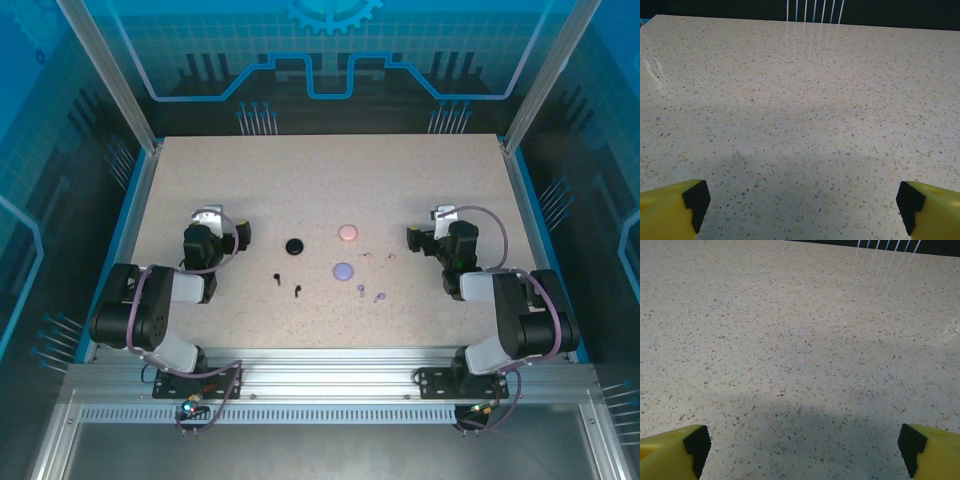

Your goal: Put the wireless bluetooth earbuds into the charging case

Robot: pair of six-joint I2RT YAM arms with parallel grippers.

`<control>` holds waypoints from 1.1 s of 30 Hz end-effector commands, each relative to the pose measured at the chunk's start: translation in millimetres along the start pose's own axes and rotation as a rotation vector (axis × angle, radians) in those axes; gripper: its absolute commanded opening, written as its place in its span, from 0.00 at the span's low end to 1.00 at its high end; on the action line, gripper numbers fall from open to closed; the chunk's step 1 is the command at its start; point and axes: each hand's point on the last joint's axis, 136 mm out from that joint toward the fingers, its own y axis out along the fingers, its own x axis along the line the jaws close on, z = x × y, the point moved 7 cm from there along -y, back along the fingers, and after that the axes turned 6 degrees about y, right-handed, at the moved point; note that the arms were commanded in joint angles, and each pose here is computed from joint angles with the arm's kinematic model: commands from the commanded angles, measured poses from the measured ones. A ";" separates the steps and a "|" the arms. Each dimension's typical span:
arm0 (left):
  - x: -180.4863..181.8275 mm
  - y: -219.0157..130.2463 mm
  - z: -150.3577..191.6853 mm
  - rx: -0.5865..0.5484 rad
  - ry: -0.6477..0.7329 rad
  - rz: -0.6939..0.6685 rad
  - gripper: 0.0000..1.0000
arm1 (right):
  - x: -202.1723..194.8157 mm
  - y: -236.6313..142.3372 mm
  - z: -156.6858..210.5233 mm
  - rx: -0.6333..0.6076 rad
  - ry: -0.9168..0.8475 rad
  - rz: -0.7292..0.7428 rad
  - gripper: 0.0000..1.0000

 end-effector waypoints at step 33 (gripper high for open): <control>-1.3 -55.3 -51.7 -0.084 -0.142 0.035 0.99 | 0.9 -23.9 -57.7 0.109 0.075 0.004 1.00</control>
